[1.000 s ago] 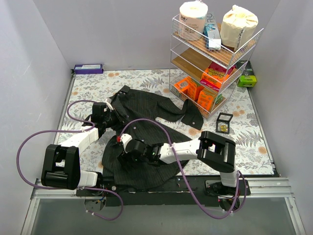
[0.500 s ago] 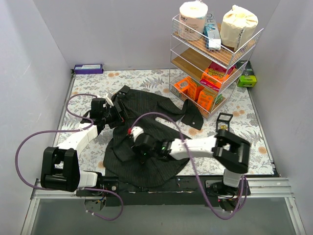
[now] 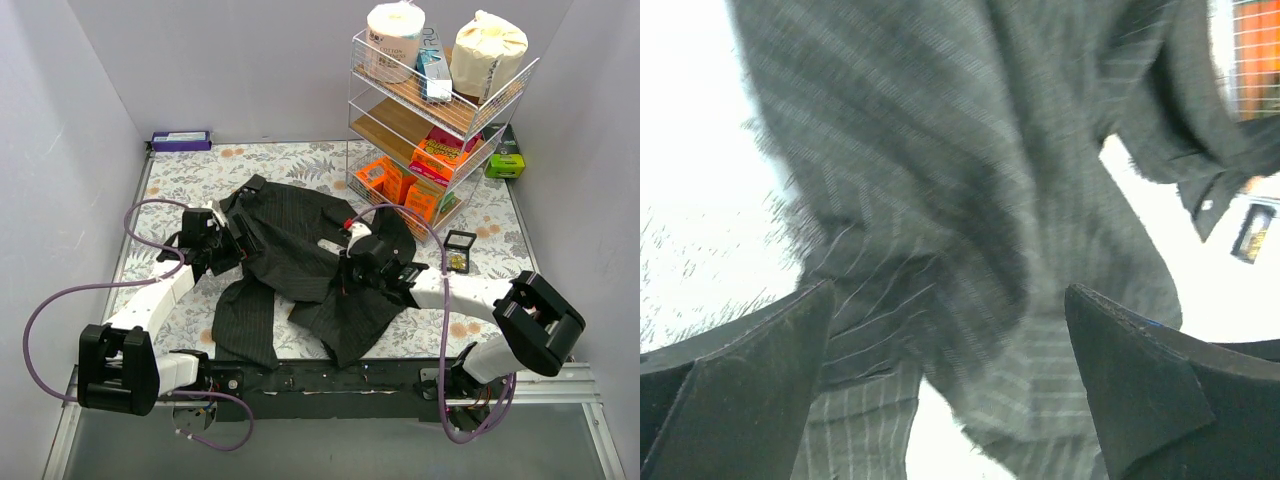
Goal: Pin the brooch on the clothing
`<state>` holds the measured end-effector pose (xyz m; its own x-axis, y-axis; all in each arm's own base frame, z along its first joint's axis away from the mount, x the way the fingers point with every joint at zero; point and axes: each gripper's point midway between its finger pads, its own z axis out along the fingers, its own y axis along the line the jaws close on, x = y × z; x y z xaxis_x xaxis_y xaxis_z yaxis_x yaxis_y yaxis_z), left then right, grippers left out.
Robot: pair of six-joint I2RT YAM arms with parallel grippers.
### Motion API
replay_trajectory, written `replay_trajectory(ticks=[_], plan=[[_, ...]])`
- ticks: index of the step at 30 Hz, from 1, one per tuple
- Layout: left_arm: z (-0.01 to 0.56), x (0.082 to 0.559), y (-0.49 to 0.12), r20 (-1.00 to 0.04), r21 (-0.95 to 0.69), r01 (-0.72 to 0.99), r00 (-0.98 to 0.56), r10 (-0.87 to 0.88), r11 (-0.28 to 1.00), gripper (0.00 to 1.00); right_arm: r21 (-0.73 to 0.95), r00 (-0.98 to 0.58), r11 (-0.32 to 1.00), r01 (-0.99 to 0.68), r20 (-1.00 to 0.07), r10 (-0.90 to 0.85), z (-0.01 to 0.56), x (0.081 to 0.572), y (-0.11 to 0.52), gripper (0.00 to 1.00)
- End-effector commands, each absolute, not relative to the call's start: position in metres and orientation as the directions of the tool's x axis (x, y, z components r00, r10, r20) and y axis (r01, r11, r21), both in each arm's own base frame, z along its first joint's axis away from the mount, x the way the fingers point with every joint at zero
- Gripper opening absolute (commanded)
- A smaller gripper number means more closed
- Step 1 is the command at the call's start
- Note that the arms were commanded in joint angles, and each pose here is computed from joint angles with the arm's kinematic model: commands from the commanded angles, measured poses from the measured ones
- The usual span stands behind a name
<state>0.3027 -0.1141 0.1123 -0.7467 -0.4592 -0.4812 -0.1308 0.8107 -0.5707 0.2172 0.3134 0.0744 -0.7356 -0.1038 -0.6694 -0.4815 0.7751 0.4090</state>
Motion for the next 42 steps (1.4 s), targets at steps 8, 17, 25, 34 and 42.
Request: replay_trajectory(ticks=[8,17,25,34,42], plan=[[0.083,0.256,-0.084,-0.370,-0.490,-0.422,-0.691,-0.621,0.762,0.98,0.446,-0.717,0.779,-0.441,-0.697,-0.007,0.083,0.255,0.286,0.01],[0.095,0.226,-0.049,-0.379,-0.539,-0.631,-0.410,-0.830,0.558,0.98,0.467,-0.724,0.761,-0.449,-0.689,-0.004,0.081,0.253,0.287,0.01],[0.069,0.205,-0.043,-0.312,-0.402,-0.743,-0.438,-0.843,0.535,0.98,0.491,-0.720,0.736,-0.466,-0.694,0.007,0.087,0.253,0.292,0.01],[0.042,0.184,-0.056,-0.170,-0.343,-0.826,-0.414,-0.894,0.448,0.98,0.490,-0.704,0.738,-0.464,-0.710,0.029,0.095,0.254,0.289,0.01],[0.016,0.185,-0.064,-0.122,-0.350,-0.827,-0.426,-0.896,0.441,0.77,0.483,-0.697,0.745,-0.460,-0.716,0.035,0.096,0.255,0.285,0.01]])
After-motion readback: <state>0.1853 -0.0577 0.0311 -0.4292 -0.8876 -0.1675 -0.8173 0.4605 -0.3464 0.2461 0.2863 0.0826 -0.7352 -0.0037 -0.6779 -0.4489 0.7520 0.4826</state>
